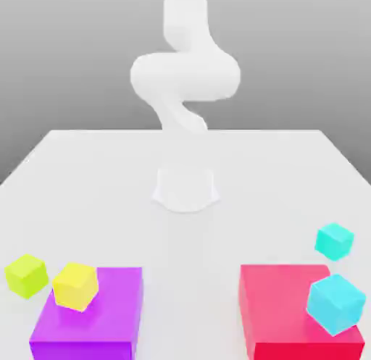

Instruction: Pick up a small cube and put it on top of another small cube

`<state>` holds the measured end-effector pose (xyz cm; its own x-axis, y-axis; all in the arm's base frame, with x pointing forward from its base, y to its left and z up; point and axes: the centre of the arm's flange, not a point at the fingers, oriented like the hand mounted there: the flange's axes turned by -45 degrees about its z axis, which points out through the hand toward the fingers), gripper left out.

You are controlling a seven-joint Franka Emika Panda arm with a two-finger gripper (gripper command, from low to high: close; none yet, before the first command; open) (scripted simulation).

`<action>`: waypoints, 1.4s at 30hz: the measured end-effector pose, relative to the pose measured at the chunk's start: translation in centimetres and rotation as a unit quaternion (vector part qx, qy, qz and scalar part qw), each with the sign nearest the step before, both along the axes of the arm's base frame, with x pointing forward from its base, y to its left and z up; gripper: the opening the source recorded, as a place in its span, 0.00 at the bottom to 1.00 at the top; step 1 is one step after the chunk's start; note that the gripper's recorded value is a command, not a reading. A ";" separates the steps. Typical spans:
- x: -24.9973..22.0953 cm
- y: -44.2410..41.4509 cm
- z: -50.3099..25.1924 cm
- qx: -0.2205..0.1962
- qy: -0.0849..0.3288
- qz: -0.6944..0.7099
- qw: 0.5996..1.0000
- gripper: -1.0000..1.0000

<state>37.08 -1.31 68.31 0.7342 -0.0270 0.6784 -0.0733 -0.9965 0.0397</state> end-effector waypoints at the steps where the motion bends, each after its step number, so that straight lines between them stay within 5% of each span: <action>1: 1.0 -0.7 -1.2 -0.009 0.012 -0.013 1.000 0.50; 10: 6.8 -8.7 -12.8 -0.058 0.123 -0.105 0.985 0.50; 19: 7.3 -18.1 -25.2 -0.053 0.229 -0.166 0.958 0.50; 31: 1.0 -27.7 -40.5 0.034 0.325 -0.214 0.920 0.50; 42: -3.9 -29.9 -50.7 0.127 0.339 -0.222 0.905 0.50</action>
<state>33.20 -31.18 17.57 0.8580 -0.5135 0.0060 -0.5135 -0.8581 -0.0004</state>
